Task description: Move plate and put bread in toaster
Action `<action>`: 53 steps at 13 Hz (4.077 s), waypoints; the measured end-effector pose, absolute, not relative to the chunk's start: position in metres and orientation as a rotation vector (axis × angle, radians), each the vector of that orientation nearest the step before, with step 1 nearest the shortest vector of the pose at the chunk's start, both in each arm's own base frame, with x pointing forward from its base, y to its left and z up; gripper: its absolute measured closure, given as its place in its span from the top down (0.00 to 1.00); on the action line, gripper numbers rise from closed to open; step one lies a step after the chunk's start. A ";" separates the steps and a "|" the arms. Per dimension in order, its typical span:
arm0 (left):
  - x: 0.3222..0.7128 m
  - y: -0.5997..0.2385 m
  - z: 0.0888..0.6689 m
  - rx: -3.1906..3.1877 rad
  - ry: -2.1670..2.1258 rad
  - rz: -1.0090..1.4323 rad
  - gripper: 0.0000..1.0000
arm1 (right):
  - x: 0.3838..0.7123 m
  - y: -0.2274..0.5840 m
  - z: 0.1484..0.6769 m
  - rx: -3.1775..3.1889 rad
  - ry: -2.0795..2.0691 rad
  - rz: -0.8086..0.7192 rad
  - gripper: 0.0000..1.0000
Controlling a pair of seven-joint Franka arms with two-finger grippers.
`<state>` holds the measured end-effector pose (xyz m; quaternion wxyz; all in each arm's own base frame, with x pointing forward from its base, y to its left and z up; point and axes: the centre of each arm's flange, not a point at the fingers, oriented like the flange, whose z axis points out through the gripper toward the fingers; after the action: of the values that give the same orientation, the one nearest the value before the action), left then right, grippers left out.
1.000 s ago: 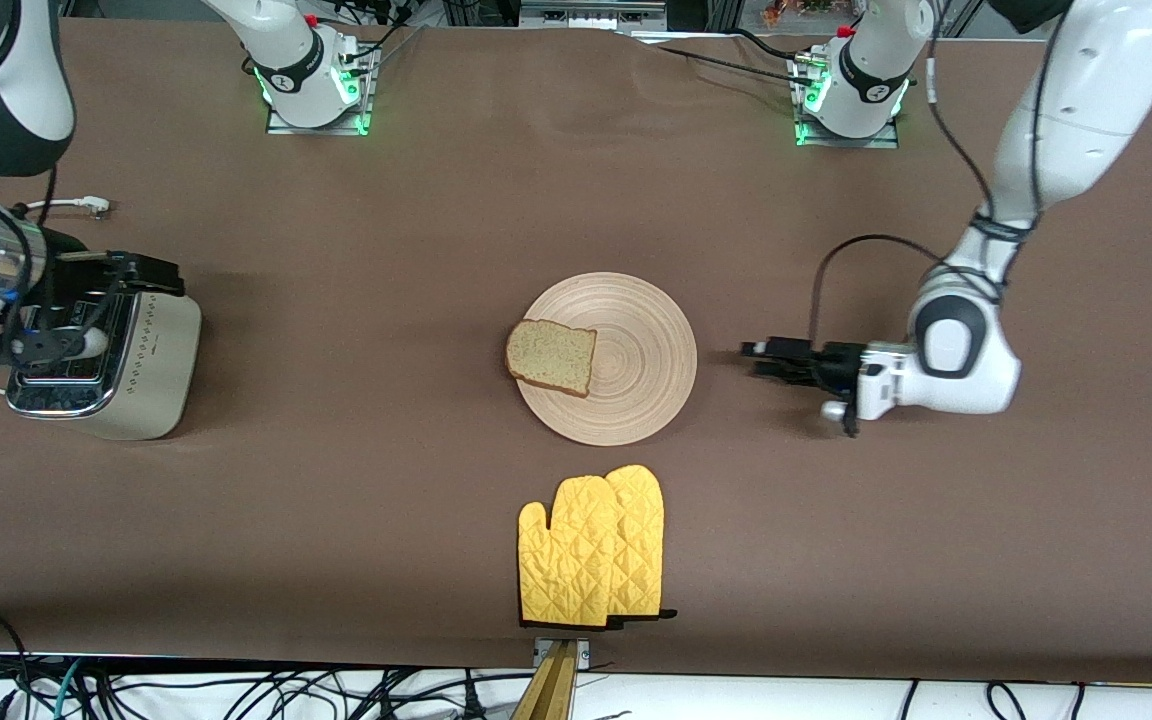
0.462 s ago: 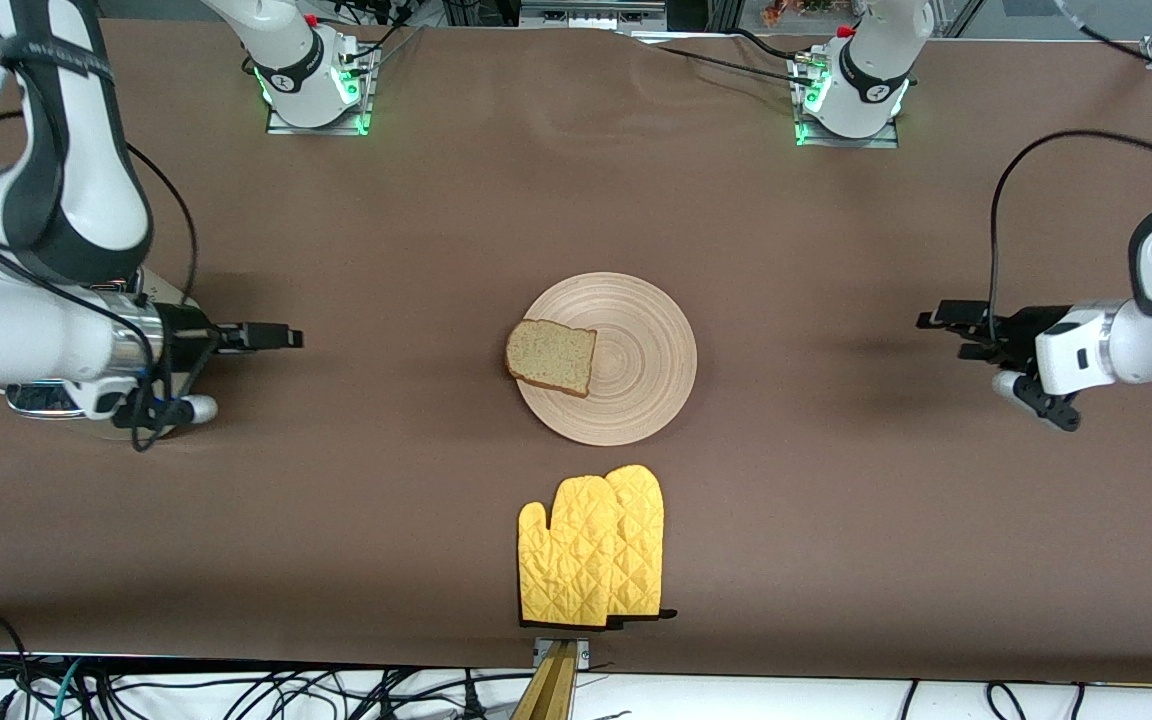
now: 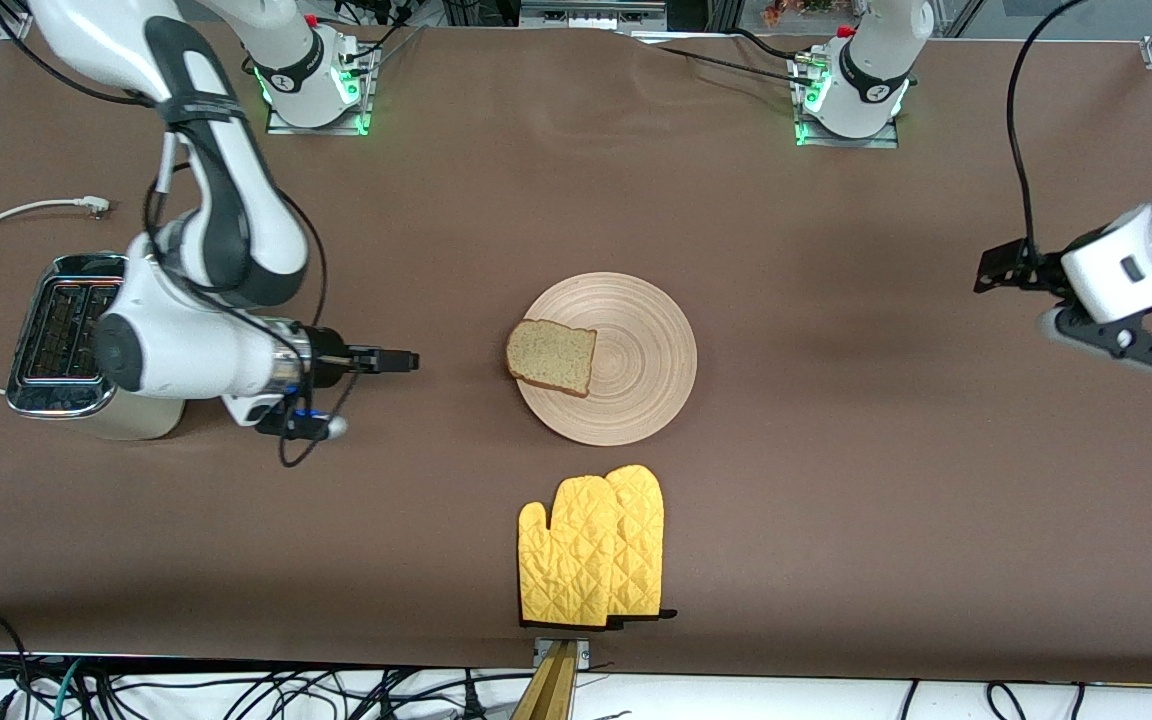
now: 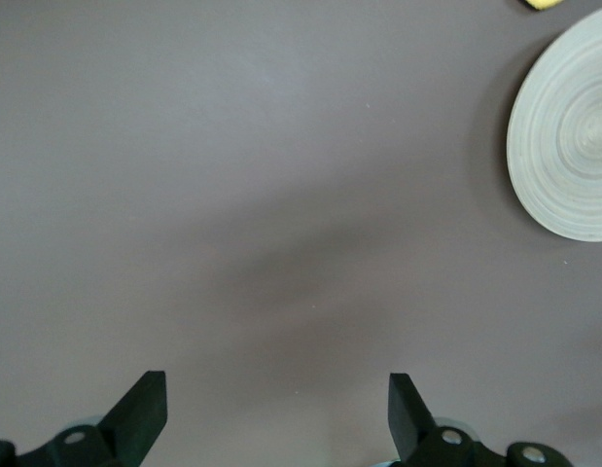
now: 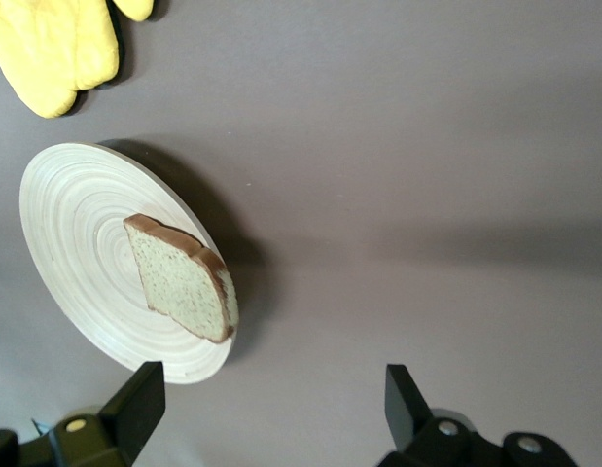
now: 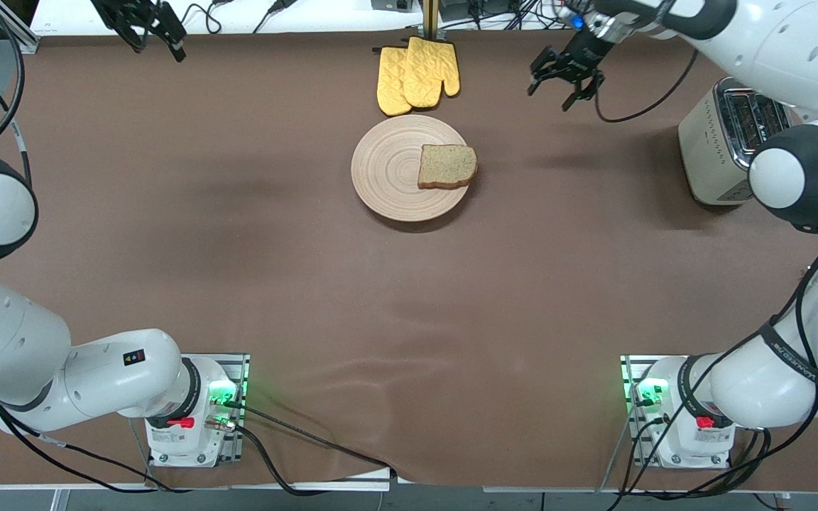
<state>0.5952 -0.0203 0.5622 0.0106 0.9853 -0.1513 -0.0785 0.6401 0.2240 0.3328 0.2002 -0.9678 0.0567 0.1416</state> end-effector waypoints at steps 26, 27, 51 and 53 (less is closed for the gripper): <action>0.546 -0.037 0.577 3.142 -0.168 -0.005 1.00 | 0.588 0.373 0.214 -2.797 0.224 0.363 0.12; 0.546 -0.042 0.577 3.148 -0.185 -0.003 1.00 | 0.588 0.373 0.214 -2.797 0.223 0.363 0.11; 0.547 -0.023 0.579 3.112 -0.108 -0.074 1.00 | 0.632 0.071 0.472 -3.175 0.133 0.520 0.07; 0.547 -0.023 0.579 3.112 -0.108 -0.074 1.00 | 0.625 0.004 0.483 -3.183 0.145 0.585 0.07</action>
<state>0.5467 -0.0234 0.5791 0.0134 0.9990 -0.0348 -0.0237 0.6251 0.0039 0.4826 -0.0491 -0.9814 0.0448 0.1802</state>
